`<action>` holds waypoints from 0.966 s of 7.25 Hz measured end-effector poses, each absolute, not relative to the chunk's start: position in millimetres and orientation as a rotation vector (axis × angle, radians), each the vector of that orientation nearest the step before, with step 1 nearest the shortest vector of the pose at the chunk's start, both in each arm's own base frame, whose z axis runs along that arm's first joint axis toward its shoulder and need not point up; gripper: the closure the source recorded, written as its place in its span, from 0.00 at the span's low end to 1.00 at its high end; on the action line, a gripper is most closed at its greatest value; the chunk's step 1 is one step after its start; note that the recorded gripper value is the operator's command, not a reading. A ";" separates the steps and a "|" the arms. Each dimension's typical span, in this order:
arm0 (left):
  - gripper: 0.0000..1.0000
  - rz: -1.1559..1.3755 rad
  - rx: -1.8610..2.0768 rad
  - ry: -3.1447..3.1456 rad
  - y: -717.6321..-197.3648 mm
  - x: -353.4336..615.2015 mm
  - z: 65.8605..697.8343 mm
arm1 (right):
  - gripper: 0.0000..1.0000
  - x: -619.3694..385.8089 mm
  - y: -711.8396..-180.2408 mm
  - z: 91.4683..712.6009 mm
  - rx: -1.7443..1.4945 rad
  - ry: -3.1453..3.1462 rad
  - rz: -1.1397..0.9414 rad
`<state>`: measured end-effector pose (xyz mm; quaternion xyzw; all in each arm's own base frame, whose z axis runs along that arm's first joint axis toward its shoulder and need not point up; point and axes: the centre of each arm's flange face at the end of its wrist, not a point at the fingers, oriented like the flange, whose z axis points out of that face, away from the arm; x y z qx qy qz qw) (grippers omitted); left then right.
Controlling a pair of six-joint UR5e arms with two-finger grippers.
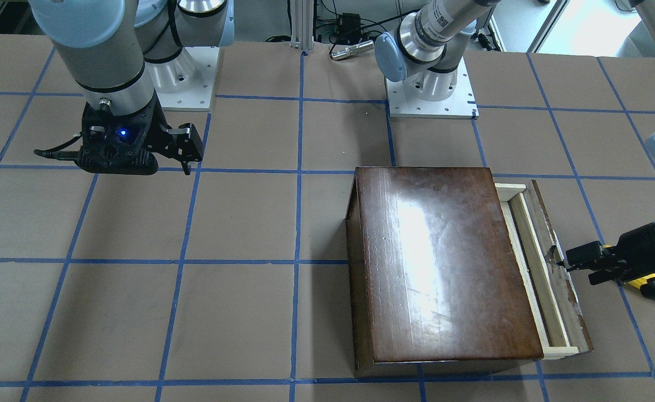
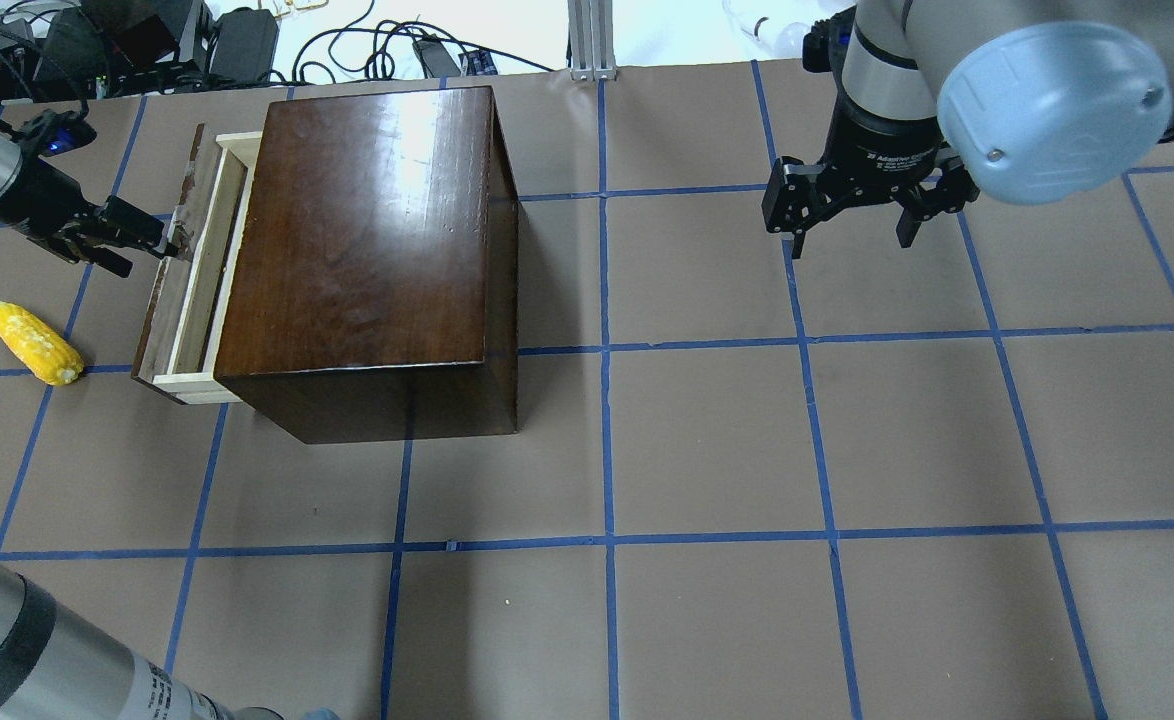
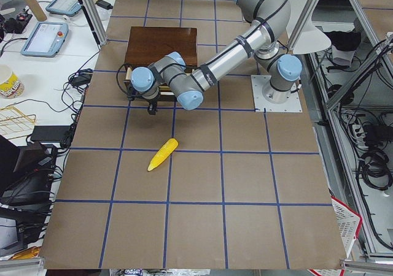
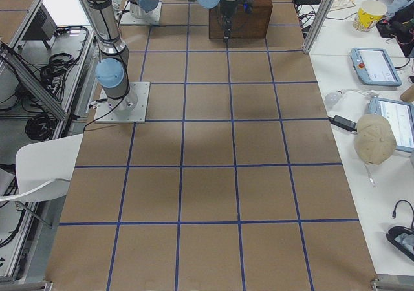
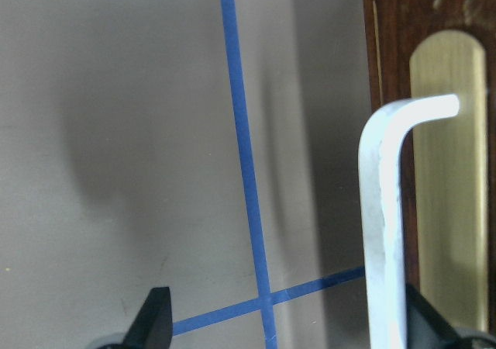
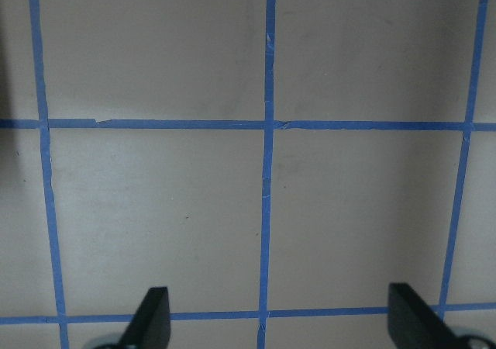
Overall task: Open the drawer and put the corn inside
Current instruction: 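Pull the drawer outward from the cabinet with the left gripper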
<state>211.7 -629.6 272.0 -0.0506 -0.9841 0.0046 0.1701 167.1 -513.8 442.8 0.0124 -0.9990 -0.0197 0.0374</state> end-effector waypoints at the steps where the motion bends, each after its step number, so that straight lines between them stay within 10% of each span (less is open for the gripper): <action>1: 0.00 0.011 -0.135 -2.796 -630.6 218.4 270.2 | 0.00 167.1 -513.8 442.8 0.038 -3.066 -0.060; 7: 0.00 -0.001 -0.110 -2.824 -630.9 239.9 278.4 | 0.00 167.0 -513.7 442.7 0.038 -3.066 -0.062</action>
